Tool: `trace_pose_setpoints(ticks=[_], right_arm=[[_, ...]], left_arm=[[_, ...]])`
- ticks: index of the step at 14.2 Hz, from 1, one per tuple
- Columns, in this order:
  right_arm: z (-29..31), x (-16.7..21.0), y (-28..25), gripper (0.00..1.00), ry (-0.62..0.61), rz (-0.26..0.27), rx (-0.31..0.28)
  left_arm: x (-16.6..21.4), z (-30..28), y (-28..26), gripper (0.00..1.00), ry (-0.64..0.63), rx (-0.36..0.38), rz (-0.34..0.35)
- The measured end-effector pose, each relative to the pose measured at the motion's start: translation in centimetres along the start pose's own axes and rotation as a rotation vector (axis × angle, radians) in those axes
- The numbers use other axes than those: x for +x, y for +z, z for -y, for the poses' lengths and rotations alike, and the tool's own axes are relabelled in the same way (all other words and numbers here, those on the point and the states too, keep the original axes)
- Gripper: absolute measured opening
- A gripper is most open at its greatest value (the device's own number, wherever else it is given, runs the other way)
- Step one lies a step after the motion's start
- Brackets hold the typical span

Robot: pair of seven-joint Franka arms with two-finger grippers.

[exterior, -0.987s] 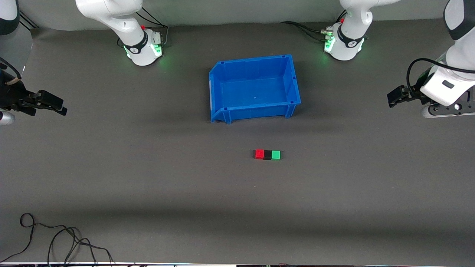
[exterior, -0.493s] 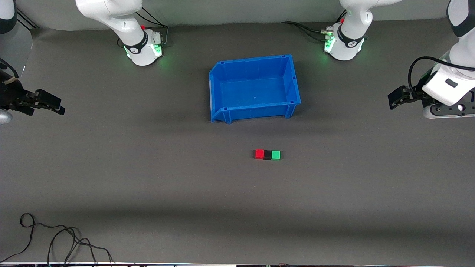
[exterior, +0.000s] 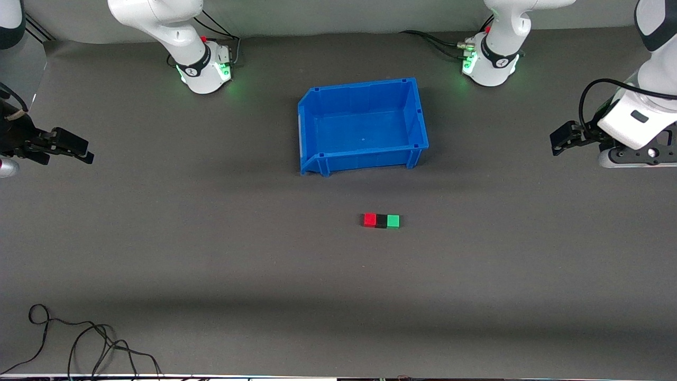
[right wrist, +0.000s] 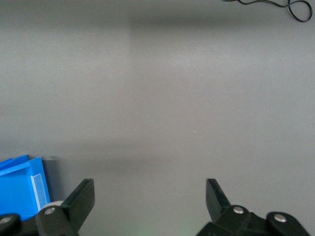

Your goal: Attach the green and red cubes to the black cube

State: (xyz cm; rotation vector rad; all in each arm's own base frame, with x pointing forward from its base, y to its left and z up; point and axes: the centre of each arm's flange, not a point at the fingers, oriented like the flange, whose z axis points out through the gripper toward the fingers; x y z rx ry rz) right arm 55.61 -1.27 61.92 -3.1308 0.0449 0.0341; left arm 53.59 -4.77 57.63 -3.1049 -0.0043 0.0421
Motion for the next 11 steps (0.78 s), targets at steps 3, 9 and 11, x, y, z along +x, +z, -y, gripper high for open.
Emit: trace_pose_setpoints(ticks=[3,9,11], right_arm=[[0.06,0.00,0.02,1.00,-0.001,0.000,0.000],[0.06,0.00,0.01,1.00,-0.002,0.000,0.000],[0.06,0.00,0.01,1.00,-0.003,0.000,0.000]], left_arm=[[0.34,0.17,0.62,0.99,-0.002,-0.001,0.010],[0.41,0.31,0.63,0.99,-0.005,-0.001,0.010],[0.41,0.32,0.63,1.00,-0.005,-0.001,0.011]])
